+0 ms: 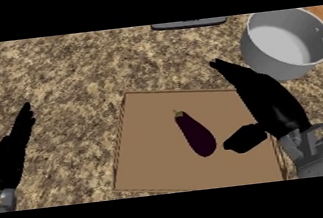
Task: Pick the eggplant from the tray and place it in the pot
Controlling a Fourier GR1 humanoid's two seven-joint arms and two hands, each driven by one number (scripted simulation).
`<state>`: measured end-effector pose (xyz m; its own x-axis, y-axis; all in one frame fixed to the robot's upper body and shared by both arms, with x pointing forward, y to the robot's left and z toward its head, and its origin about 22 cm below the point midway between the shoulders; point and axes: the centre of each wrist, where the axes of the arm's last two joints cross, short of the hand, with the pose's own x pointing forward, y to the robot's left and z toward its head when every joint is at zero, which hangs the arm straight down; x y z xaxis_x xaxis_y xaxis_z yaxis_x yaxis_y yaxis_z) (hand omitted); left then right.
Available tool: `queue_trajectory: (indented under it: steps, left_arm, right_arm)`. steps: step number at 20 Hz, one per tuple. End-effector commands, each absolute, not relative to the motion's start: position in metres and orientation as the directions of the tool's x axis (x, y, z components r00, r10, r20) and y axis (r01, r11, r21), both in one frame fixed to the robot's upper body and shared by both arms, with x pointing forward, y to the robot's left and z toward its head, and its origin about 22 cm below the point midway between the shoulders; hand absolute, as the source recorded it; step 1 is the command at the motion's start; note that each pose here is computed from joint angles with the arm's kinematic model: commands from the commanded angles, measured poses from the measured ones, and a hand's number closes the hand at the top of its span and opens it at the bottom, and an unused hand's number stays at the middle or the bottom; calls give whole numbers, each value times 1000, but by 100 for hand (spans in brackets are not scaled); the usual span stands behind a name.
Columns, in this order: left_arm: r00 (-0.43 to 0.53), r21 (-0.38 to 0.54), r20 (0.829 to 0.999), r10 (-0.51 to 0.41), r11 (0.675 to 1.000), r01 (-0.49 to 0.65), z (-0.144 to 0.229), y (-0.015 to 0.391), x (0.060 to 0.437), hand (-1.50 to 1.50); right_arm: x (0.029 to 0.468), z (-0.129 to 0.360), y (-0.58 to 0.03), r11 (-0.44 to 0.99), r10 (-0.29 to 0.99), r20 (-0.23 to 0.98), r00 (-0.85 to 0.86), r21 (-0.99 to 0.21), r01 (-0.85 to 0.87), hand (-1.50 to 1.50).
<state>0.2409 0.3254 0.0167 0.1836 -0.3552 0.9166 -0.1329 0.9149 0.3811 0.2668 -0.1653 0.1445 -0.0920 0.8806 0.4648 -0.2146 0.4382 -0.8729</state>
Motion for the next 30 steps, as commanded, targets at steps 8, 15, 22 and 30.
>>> queue_trajectory:
  steps: [8, 15, 22, 30]
  left_arm:
    - [174, 379, 919, -355, 917, -129, 29, 327, 251, 0]
    - [185, 387, 914, -362, 914, -124, 7, 324, 231, 0]
    - [201, 370, 919, -340, 919, -138, 13, 325, 237, 0]
    - [185, 372, 921, -344, 916, -150, 11, 328, 231, 0]
  right_arm:
    - [313, 155, -84, 97, 992, 129, -6, -776, -624, -150]
    - [339, 152, -68, 62, 997, 82, 7, -695, -716, -150]
    - [332, 123, -29, -8, 1000, -4, -7, -692, -722, -150]
    - [348, 96, -34, -26, 999, -45, 4, -658, -753, -150]
